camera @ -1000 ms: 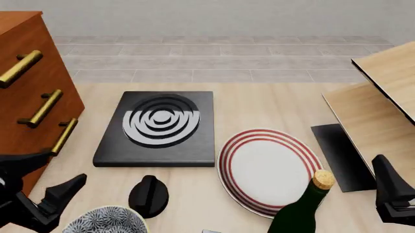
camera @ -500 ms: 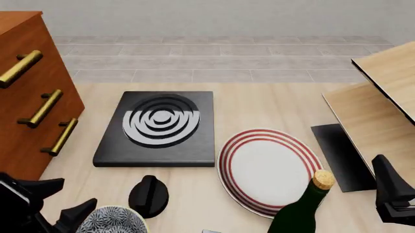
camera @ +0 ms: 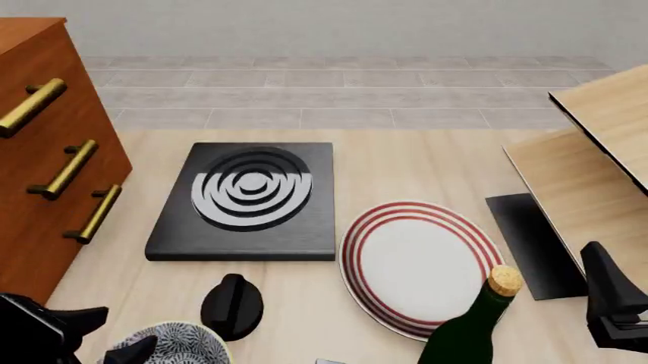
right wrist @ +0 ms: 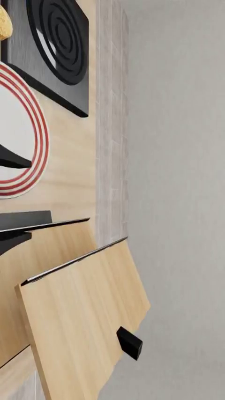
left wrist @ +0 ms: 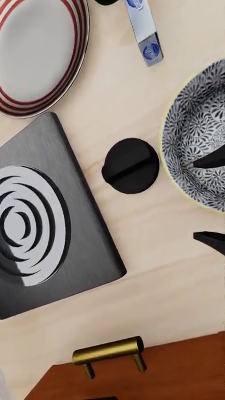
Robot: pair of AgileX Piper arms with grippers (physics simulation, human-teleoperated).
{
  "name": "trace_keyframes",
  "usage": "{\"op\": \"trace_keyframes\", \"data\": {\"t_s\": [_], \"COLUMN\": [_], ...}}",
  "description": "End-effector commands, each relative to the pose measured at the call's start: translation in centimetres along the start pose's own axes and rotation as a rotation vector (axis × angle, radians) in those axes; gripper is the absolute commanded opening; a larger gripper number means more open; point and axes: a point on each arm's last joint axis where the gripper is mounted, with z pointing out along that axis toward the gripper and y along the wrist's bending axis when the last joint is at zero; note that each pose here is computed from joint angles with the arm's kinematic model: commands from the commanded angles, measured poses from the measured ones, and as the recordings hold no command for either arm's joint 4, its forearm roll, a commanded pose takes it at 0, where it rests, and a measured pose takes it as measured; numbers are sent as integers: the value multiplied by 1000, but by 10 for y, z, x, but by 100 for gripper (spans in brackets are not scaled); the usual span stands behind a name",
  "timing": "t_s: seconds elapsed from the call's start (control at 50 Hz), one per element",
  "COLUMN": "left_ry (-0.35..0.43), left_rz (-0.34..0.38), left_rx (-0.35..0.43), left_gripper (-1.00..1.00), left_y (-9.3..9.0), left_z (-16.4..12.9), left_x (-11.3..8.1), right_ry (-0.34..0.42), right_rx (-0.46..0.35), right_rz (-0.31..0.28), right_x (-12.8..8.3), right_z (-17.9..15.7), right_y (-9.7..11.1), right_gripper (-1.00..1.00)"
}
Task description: Put the bowl on the top of the cabinet.
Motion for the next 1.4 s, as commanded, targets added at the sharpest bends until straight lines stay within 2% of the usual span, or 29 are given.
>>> {"op": "trace_keyframes", "data": {"t_s": [0.02,0.4,0.86,1.24,1.26,1.4], "left_ry": [29,73,133,147,146,144], "left_rz": [-20,-56,-87,-114,-106,-102], "left_rx": [3,14,34,37,33,30], "left_gripper": [100,100,100,100,-100,-100], "left_y": [-1,-3,-5,-6,-5,-5], "left_z": [10,25,20,21,20,20], "left_x": [11,23,32,33,33,33], "right_ry": [0,0,0,0,0,0], "right_rx": [0,0,0,0,0,0], "right_rz": [0,0,0,0,0,0], "right_x": [0,0,0,0,0,0], "right_z": [0,0,0,0,0,0], "right_y": [0,0,0,0,0,0], "right_gripper": [100,100,100,100,100,100]}}
